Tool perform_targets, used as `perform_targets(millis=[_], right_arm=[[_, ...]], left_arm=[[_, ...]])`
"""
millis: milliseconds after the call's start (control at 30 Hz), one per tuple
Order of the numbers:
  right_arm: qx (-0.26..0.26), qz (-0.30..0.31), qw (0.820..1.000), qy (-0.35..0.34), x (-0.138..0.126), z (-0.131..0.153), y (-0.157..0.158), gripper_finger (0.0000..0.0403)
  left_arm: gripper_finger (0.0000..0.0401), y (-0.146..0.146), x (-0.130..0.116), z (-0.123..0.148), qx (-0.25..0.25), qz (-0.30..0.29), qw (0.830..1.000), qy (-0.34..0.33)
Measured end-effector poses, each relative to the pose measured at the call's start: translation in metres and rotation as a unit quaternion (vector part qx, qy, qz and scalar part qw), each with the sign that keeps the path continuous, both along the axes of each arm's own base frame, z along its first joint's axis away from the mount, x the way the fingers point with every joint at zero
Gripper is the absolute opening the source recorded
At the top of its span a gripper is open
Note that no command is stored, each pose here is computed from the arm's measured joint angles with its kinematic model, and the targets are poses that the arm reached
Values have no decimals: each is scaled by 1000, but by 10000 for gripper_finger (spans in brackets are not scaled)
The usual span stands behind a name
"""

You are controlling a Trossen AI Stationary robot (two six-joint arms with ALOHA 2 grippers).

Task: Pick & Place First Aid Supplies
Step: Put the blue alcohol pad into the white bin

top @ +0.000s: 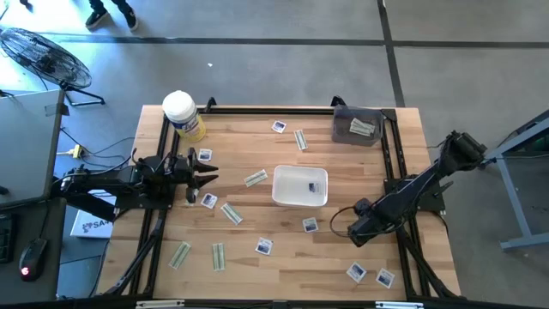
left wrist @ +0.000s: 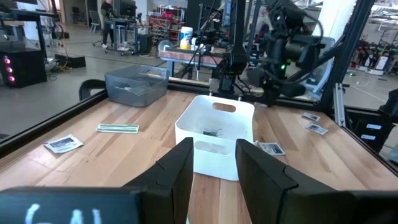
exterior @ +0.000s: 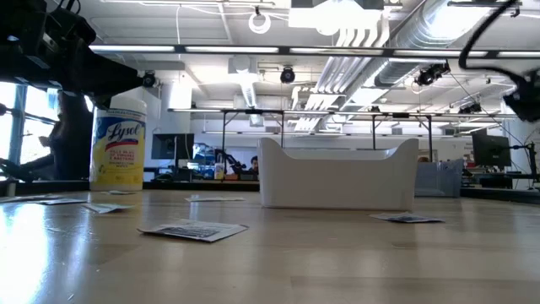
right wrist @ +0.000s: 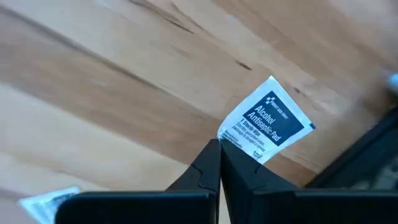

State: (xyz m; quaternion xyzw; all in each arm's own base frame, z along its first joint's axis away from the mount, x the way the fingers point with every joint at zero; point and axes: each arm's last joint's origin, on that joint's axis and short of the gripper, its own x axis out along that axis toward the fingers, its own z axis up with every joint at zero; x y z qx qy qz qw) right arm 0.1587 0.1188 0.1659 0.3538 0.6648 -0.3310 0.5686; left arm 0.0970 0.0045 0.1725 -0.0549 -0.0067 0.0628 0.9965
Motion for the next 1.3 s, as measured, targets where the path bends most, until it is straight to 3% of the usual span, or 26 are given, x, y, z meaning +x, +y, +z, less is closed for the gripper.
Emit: perform_targets(millis=[333, 600, 767, 1067, 1300], right_arm=[[-57, 28, 996, -61, 28, 57, 6, 0], [-107, 82, 986, -100, 89, 91, -14, 0], [-162, 79, 976, -121, 131, 100, -39, 0], [-123, 75, 983, -114, 187, 71, -87, 0], [-90, 70, 992, -58, 197, 32, -110, 0]], left_arm=[[119, 0, 0, 0, 0, 0, 1000, 0], [119, 0, 0, 0, 0, 0, 1000, 0], [119, 0, 0, 0, 0, 0, 1000, 0], [119, 0, 0, 0, 0, 0, 1000, 0], [119, 0, 0, 0, 0, 0, 1000, 0]])
